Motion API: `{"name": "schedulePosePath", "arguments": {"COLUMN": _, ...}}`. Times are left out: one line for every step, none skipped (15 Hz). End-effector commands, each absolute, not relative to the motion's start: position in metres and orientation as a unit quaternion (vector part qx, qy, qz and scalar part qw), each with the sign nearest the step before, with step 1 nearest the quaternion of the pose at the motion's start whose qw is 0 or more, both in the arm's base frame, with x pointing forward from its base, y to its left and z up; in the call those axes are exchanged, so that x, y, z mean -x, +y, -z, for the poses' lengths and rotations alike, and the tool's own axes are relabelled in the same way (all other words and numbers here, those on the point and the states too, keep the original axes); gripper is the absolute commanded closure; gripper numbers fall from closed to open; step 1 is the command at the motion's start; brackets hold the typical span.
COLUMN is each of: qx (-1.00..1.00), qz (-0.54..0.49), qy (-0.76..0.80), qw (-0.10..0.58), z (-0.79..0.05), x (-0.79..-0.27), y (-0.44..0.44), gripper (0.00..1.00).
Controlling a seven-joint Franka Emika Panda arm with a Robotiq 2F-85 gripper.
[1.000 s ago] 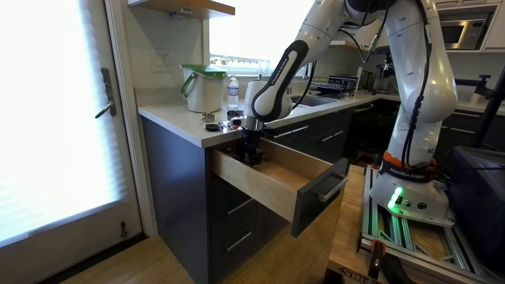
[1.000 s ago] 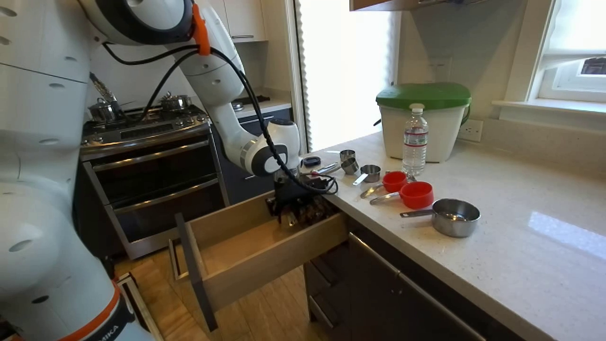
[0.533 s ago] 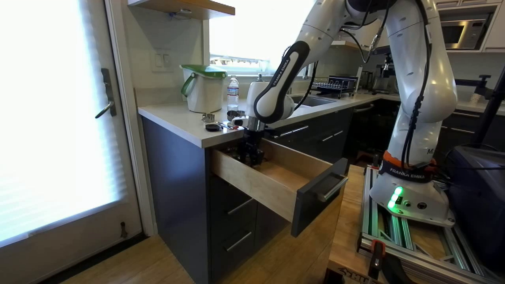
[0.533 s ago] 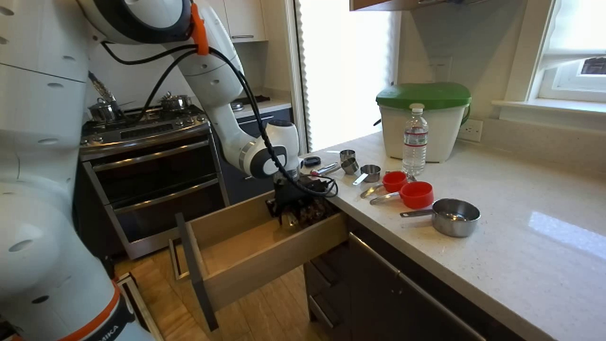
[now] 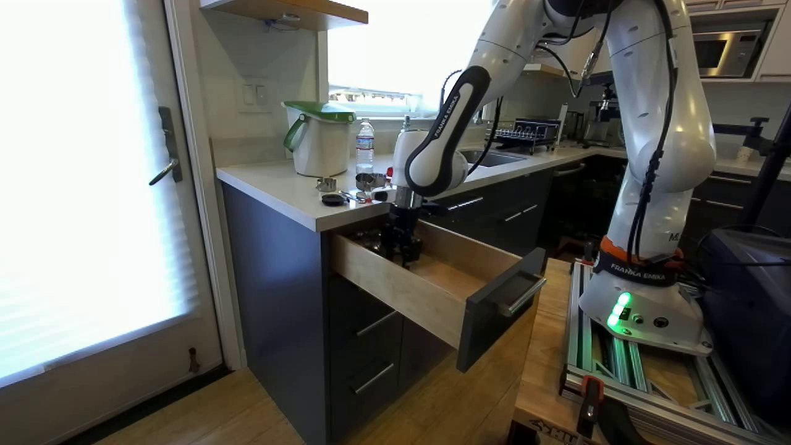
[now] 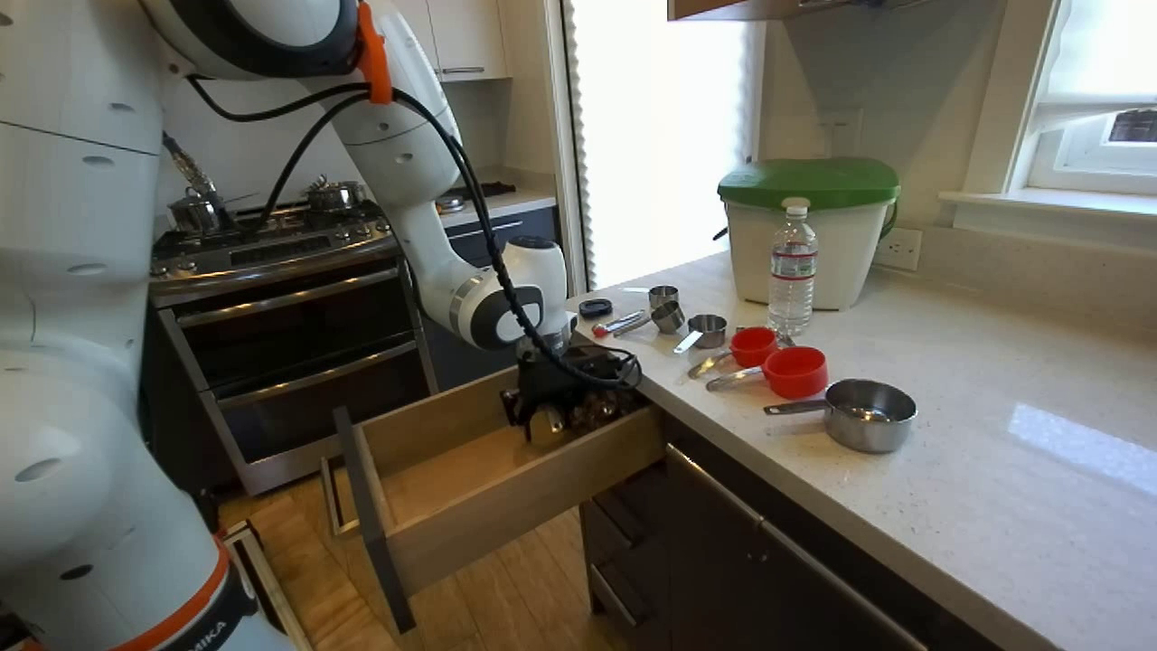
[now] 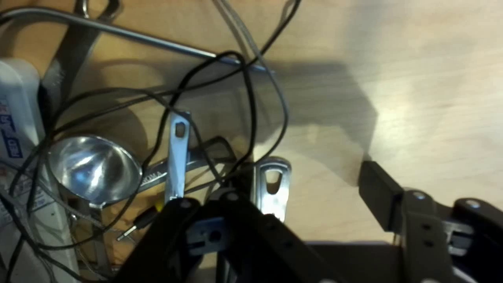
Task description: Pick up the silver and red measuring spoon from the open drawer and put it on the kitchen counter
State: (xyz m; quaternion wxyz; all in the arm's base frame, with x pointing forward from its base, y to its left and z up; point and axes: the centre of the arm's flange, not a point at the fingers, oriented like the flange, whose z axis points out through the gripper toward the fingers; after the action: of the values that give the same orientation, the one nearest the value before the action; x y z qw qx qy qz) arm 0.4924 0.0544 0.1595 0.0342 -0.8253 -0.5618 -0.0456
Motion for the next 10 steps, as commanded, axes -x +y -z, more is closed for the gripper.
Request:
{"name": "schedulePosePath", "arguments": {"qx": 0.828, "qz": 0.034, "qy": -0.558, "qw": 0.037, "z": -0.157, "x": -0.478, "y": 0.051, "gripper": 0.29}}
{"name": "schedulePosePath", "arguments": {"qx": 0.827, "qz": 0.036, "qy": -0.559, "qw": 0.036, "z": -0.157, "x": -0.478, "y": 0.052, "gripper": 0.30}}
{"name": "schedulePosePath", "arguments": {"qx": 0.827, "qz": 0.036, "qy": -0.560, "qw": 0.036, "z": -0.157, "x": -0.479, "y": 0.054, "gripper": 0.29}}
{"name": "schedulePosePath", "arguments": {"qx": 0.826, "qz": 0.037, "qy": -0.562, "qw": 0.036, "z": -0.159, "x": -0.481, "y": 0.055, "gripper": 0.30}}
{"name": "schedulePosePath", "arguments": {"qx": 0.824, "qz": 0.039, "qy": -0.564, "qw": 0.035, "z": -0.159, "x": -0.482, "y": 0.057, "gripper": 0.30}}
{"name": "schedulePosePath", "arguments": {"qx": 0.823, "qz": 0.039, "qy": -0.565, "qw": 0.034, "z": -0.161, "x": -0.483, "y": 0.059, "gripper": 0.31}}
{"name": "schedulePosePath", "arguments": {"qx": 0.823, "qz": 0.039, "qy": -0.566, "qw": 0.034, "z": -0.161, "x": -0.484, "y": 0.060, "gripper": 0.33}}
{"name": "schedulePosePath", "arguments": {"qx": 0.822, "qz": 0.041, "qy": -0.567, "qw": 0.033, "z": -0.163, "x": -0.486, "y": 0.061, "gripper": 0.34}}
{"name": "schedulePosePath", "arguments": {"qx": 0.821, "qz": 0.041, "qy": -0.569, "qw": 0.031, "z": -0.164, "x": -0.487, "y": 0.062, "gripper": 0.35}}
{"name": "schedulePosePath", "arguments": {"qx": 0.820, "qz": 0.041, "qy": -0.571, "qw": 0.031, "z": -0.164, "x": -0.488, "y": 0.063, "gripper": 0.36}}
